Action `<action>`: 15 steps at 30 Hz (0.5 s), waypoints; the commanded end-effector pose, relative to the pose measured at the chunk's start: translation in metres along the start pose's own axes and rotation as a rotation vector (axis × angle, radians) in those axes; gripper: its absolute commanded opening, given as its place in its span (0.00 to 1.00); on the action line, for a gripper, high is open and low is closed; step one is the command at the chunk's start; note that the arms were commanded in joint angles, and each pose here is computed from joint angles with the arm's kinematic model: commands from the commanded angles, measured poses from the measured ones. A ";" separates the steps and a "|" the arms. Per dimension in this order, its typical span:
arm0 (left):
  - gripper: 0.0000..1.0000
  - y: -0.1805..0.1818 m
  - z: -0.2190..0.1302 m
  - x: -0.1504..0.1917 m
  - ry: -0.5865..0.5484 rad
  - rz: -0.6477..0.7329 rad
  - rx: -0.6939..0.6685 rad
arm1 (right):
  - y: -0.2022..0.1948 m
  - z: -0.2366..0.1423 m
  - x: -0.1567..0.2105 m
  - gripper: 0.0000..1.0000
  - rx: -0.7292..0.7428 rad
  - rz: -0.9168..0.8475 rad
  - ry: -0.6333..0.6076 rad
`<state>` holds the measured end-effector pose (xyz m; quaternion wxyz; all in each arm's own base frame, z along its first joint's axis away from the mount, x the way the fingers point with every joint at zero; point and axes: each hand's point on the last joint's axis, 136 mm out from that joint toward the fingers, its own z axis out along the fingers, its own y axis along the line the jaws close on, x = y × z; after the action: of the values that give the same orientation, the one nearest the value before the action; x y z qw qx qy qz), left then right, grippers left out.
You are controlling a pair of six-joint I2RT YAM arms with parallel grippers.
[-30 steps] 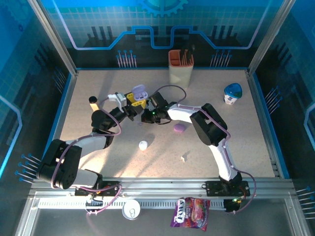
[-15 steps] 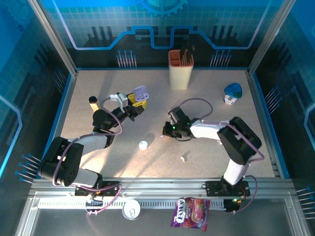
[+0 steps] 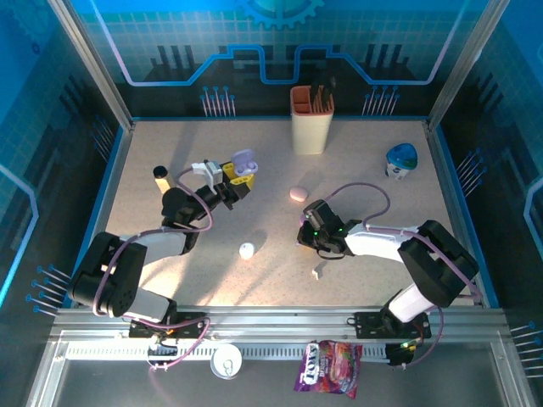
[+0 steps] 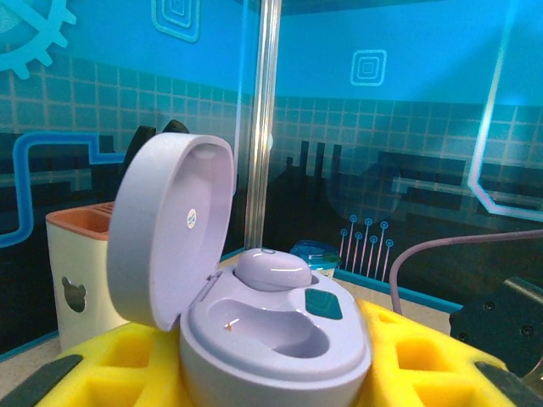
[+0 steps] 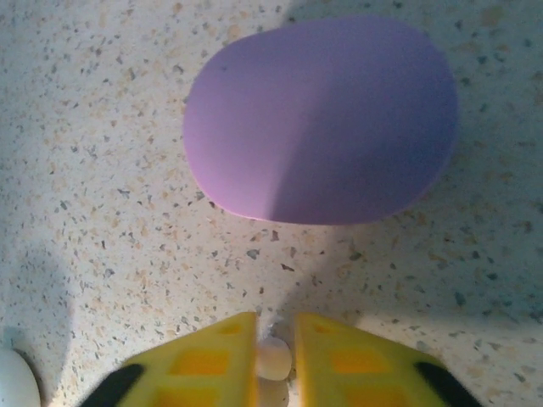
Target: Insert wireless bluetooth earbuds into charging case
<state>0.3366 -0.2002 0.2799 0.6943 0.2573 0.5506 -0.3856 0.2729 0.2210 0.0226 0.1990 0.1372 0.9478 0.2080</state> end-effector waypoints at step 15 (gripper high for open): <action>0.25 -0.006 0.003 -0.006 -0.018 -0.005 0.037 | 0.025 -0.003 -0.006 0.46 -0.077 -0.266 0.169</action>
<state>0.3360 -0.2014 0.2790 0.6911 0.2572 0.5516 -0.3898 0.2909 0.2352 0.0472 0.1933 0.0246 0.9554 0.2219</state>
